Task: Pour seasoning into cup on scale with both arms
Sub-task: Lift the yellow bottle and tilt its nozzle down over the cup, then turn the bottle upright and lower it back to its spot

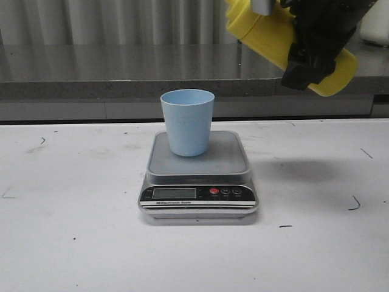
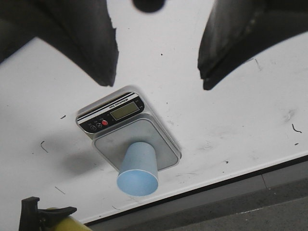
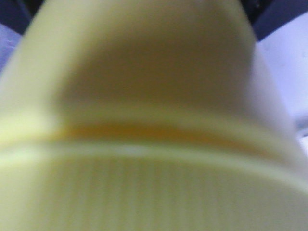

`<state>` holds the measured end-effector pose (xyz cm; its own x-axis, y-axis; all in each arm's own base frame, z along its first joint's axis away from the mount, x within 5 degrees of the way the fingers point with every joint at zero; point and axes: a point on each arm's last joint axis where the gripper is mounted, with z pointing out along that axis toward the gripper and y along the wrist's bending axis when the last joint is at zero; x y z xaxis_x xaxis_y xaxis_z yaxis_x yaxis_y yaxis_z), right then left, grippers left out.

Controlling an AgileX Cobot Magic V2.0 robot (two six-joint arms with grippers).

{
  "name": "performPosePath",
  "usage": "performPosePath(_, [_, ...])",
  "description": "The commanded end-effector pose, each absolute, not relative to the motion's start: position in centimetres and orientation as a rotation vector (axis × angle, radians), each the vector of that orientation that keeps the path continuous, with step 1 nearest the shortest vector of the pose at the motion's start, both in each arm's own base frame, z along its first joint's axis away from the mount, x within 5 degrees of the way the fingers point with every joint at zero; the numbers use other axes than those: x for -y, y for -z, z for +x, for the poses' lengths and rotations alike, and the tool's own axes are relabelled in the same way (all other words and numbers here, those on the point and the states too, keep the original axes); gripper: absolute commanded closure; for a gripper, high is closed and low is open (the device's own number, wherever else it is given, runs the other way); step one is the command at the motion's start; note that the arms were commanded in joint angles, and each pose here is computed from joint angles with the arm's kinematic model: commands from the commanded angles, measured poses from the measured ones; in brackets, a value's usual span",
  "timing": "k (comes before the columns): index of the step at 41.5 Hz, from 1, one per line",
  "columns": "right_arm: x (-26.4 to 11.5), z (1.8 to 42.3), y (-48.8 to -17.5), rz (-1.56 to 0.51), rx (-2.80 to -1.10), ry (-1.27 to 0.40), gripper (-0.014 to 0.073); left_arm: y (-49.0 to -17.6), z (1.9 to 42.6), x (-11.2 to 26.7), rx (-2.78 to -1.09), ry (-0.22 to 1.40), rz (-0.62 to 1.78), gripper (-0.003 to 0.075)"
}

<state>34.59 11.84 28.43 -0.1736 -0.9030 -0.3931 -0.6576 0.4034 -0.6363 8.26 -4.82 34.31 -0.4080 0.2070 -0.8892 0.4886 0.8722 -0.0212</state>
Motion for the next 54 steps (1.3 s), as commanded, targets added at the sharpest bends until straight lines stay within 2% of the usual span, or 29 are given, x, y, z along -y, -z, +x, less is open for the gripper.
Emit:
performPosePath(1, [-12.1, 35.3, -32.0, -1.295, -1.806, 0.593, 0.0336, -35.7, 8.4, 5.0, -1.908, 0.371, 0.49, 0.0353])
performPosePath(4, [-12.4, 35.7, -31.8, -1.344, -1.794, 0.745, 0.0336, -35.7, 8.4, 5.0, -1.908, 0.371, 0.49, 0.0353])
performPosePath(9, [-13.6, 35.9, -31.4, -1.476, -1.68, 0.956, 0.0336, -35.7, 8.4, 5.0, -1.908, 0.371, 0.49, 0.0353])
performPosePath(20, [-15.8, 36.3, -30.8, -1.685, -1.411, 1.208, 0.0336, -35.7, 8.4, 5.0, -1.908, 0.371, 0.49, 0.0353])
performPosePath(26, [-15.9, 36.7, -30.7, -1.732, -1.33, 1.34, 0.0336, -35.7, 8.4, 5.0, -1.908, 0.371, 0.49, 0.0353])
performPosePath(44, [-15.8, 36.7, -30.8, -1.721, -1.322, 1.359, 0.0336, -35.7, 8.4, 5.0, -1.908, 0.371, 0.49, 0.0353])
performPosePath(54, [-15.8, 36.6, -30.5, -1.498, -1.527, 1.177, 0.0336, -35.7, 8.4, 5.0, -1.908, 0.371, 0.49, 0.0353])
